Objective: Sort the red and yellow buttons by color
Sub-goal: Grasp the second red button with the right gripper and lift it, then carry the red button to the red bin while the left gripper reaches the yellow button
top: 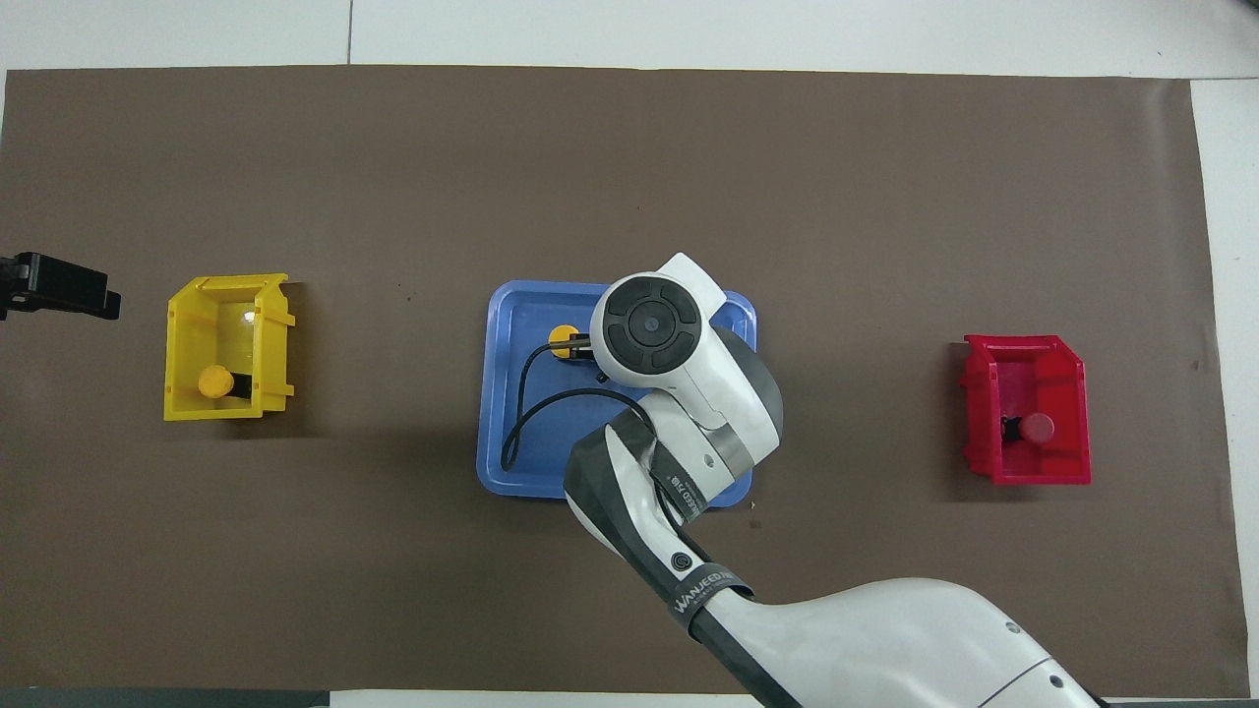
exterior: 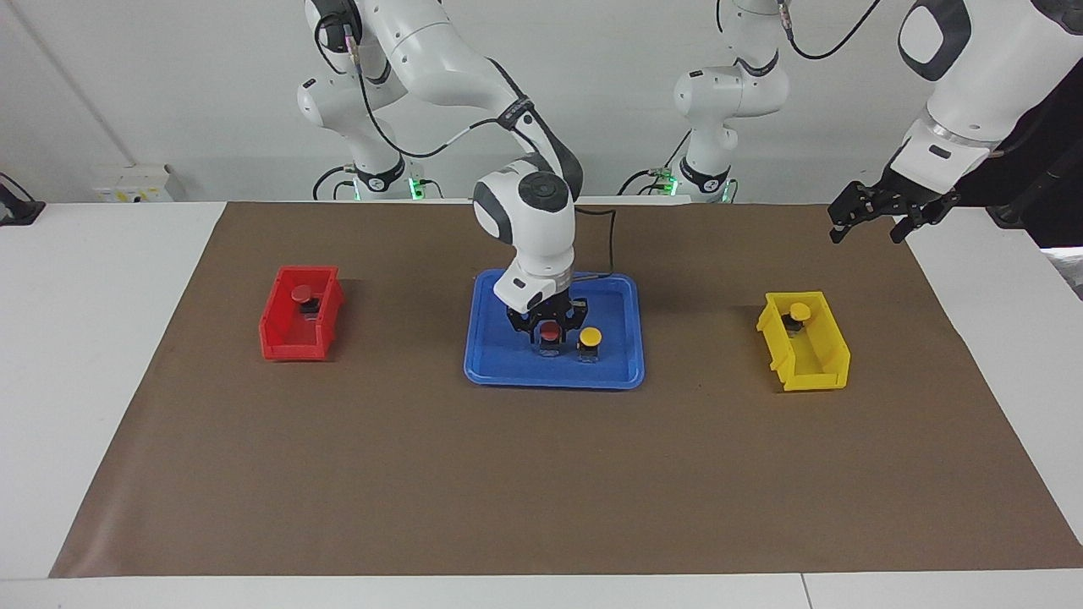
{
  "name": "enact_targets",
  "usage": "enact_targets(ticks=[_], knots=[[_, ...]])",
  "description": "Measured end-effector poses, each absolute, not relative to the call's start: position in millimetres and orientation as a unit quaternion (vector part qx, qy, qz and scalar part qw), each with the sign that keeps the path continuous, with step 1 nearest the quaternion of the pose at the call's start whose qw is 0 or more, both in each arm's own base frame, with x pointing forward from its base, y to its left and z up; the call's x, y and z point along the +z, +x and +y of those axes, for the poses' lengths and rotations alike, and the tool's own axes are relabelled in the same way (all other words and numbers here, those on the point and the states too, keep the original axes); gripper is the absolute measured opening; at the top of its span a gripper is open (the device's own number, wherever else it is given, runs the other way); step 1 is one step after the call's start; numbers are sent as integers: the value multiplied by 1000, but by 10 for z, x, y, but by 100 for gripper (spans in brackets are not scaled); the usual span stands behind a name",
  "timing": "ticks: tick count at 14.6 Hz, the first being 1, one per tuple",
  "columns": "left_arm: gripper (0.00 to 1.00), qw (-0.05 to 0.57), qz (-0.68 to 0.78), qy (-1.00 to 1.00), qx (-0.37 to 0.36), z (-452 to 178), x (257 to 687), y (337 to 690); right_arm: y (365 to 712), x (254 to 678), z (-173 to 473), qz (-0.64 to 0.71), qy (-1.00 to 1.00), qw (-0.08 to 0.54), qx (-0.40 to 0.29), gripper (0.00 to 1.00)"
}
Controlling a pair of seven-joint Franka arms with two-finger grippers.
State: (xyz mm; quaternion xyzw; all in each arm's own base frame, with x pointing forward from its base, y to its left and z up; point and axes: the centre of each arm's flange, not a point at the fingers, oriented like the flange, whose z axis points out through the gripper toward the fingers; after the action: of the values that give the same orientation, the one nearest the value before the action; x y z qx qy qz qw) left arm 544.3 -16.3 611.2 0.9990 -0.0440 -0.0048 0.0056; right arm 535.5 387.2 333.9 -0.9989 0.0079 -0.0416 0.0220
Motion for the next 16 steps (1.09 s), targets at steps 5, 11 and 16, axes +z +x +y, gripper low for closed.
enact_targets(ticks=[5,11,16], knots=[[100,5,-44,999,1,-169,6086,5462,5558,3890,3542,16,-998,22,-52,36],[100,16,-10,999,27,-1891,5213,5269,5617,5125,1377,-42,-999,7,-21,36],[100,23,-7,1000,10,-3393,4444,4806,5465,4743,-225,-63,-998,5,-19,36]])
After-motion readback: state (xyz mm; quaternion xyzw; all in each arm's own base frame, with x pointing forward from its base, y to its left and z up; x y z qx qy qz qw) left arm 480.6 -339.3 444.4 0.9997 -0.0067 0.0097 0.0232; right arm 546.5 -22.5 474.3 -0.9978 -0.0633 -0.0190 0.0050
